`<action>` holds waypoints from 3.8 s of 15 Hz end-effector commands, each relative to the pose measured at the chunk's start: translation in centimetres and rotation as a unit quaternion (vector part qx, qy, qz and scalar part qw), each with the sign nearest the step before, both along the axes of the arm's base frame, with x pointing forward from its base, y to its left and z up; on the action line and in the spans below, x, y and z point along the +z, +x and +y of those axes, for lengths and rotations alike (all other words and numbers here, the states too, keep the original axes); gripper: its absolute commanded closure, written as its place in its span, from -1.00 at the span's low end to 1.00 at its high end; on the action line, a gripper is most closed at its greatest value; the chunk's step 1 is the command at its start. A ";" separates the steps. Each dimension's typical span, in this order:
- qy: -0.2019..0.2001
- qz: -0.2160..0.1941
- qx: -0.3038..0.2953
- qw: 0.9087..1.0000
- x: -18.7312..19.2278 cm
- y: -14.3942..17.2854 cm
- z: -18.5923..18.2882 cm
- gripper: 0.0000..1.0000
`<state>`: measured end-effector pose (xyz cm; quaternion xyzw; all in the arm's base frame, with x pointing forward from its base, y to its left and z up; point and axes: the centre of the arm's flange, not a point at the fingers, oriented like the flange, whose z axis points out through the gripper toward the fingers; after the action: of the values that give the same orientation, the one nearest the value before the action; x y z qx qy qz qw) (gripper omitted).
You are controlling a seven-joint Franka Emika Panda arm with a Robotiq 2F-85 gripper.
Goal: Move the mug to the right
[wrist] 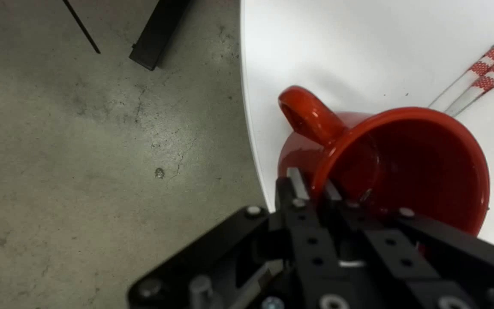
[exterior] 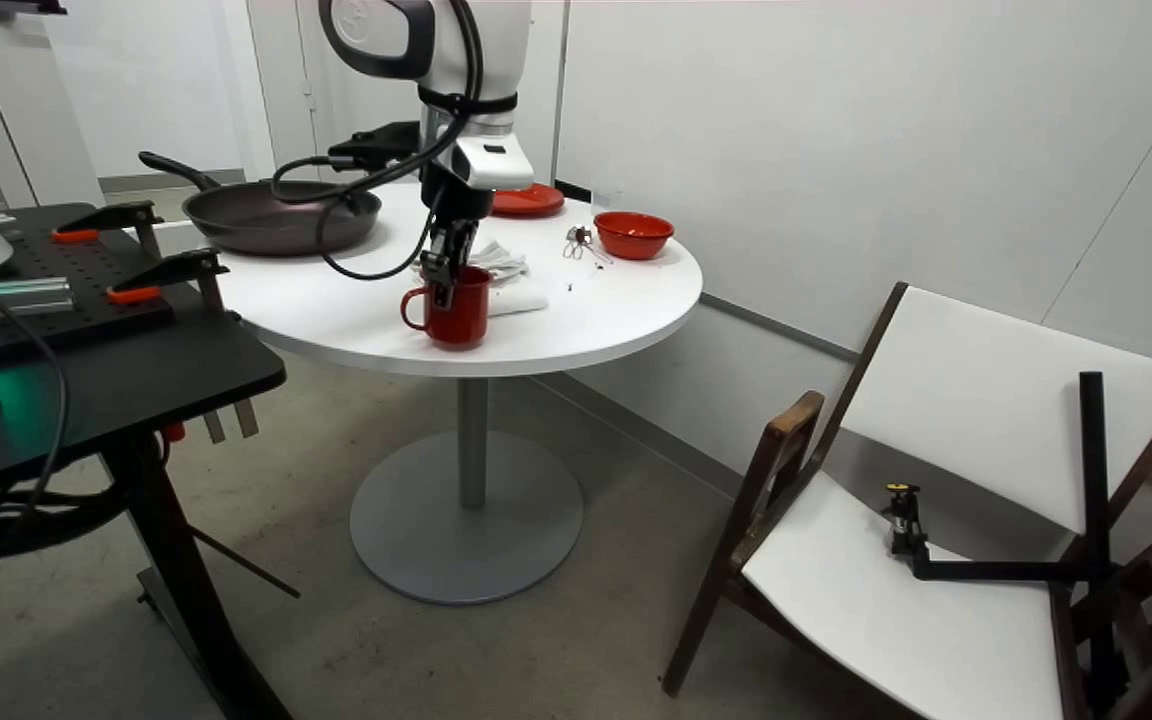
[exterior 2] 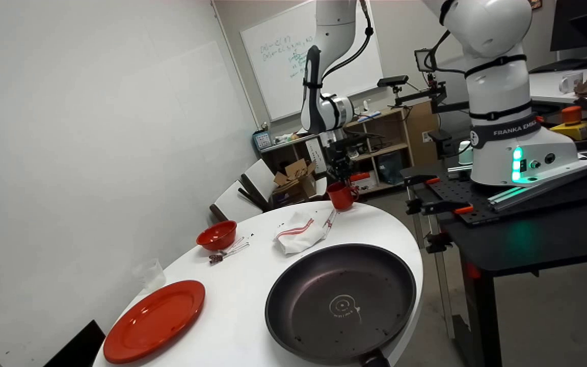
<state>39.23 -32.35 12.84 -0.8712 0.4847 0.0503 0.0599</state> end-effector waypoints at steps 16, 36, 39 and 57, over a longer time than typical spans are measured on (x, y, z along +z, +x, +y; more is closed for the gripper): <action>-0.007 -0.017 -0.002 1.000 -0.1 0.9 -0.1 0.94; -0.002 -0.008 0.002 1.000 -0.9 1.1 0.2 -0.28; -0.001 -0.008 0.001 1.000 -0.8 1.1 0.2 -0.70; -0.066 -0.059 0.015 0.996 6.8 -7.6 1.2 -1.00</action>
<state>34.88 -32.53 16.84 -0.8729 0.4862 -0.0057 0.0414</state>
